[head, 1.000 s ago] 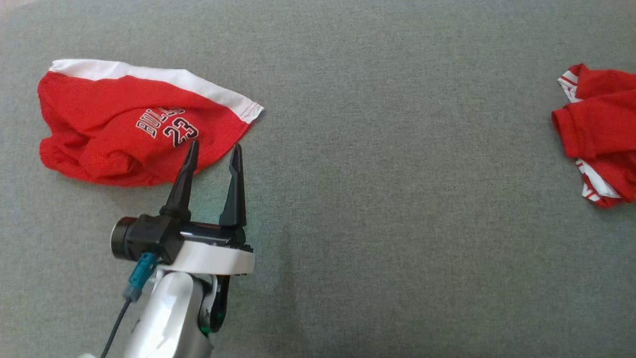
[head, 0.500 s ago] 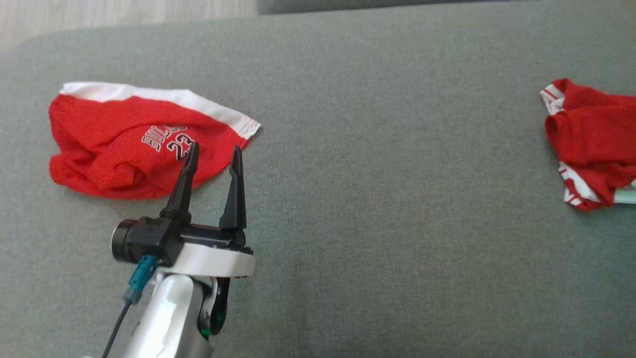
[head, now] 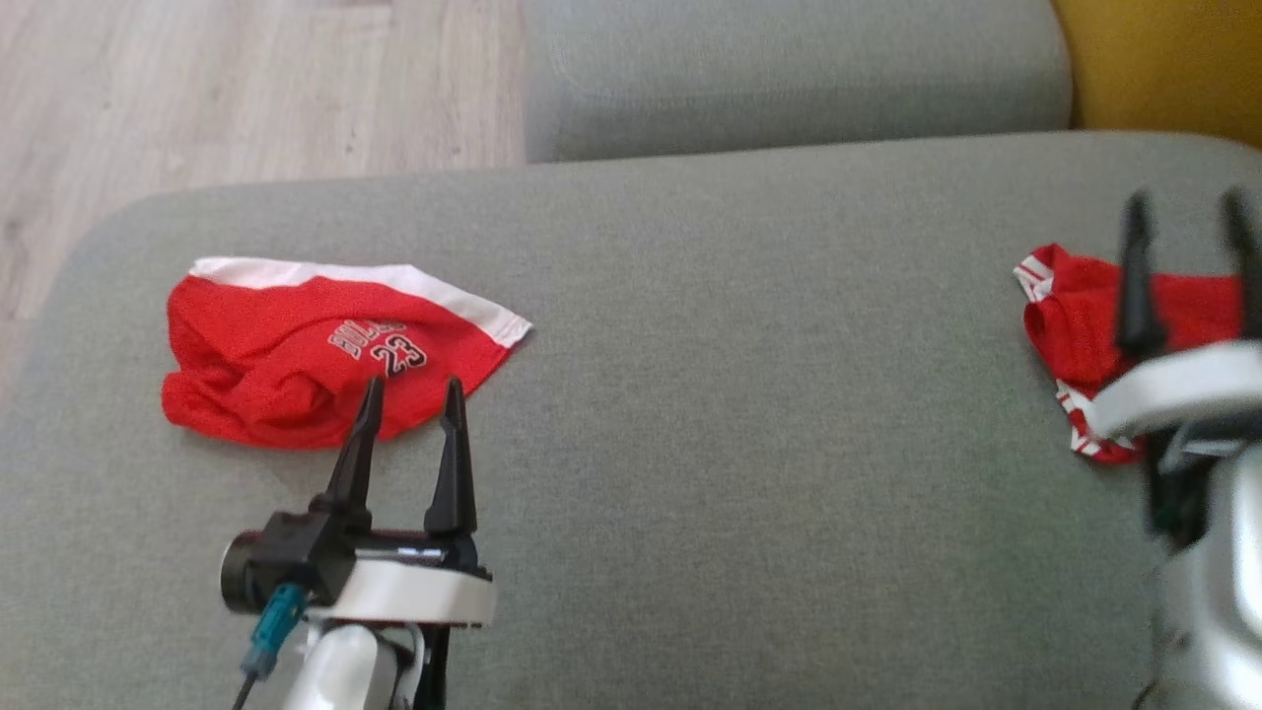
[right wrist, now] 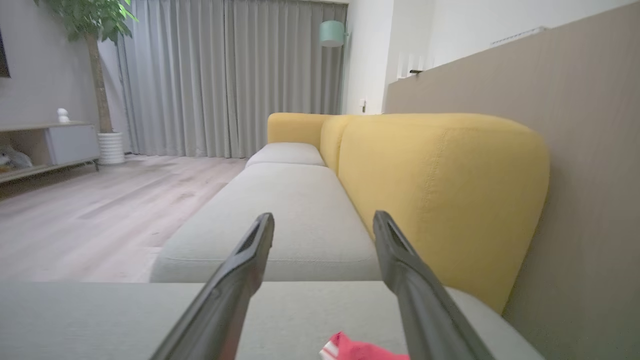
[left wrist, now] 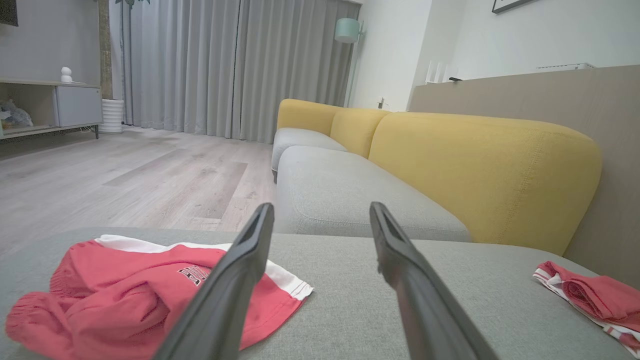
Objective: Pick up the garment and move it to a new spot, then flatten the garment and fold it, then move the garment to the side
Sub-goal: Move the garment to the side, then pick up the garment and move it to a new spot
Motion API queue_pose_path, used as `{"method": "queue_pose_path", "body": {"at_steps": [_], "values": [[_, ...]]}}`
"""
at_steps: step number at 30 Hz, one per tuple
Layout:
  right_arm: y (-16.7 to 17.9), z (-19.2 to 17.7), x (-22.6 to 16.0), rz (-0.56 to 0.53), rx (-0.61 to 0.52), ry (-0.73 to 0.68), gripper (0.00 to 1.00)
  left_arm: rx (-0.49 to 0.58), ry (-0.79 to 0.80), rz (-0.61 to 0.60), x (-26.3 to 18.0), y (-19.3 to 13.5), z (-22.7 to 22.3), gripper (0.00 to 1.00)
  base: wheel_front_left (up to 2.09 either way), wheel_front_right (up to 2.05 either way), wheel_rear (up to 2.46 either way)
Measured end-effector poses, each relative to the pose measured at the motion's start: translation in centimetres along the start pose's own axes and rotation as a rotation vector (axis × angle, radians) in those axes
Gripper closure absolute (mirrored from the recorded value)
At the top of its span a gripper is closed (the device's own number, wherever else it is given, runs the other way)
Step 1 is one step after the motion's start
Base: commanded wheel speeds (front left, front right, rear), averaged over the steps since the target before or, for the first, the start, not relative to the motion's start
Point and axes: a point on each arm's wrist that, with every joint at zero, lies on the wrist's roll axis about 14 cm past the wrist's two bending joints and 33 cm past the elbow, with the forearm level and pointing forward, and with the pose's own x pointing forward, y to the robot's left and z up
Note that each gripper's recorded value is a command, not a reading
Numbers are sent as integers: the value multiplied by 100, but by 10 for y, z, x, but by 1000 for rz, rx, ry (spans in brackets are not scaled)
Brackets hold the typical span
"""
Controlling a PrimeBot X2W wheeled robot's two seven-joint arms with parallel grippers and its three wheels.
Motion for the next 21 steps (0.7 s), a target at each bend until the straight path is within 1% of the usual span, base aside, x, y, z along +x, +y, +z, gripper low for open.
{"method": "queue_pose_path", "body": {"at_steps": [3,7,9,12,15,17,21], "values": [[23,-7,-22,30,76,0,0,0,-6,12,-8,2,2,0,0,0,0],[38,-28,-49,51,139,34,0,0,-3,39,-16,10,2,0,0,0,0],[41,-39,-63,47,164,48,0,-1,1,48,-19,13,0,0,0,0,0],[42,-57,-84,43,172,87,0,-3,15,53,-25,13,-4,0,0,0,0],[42,-73,-101,31,220,128,0,-5,32,58,-30,14,-10,0,0,0,0],[46,-81,-109,36,230,154,0,-6,40,59,-32,14,-13,0,0,0,0],[51,-82,-111,50,235,153,0,-6,48,59,-33,14,-15,0,0,0,0]]}}
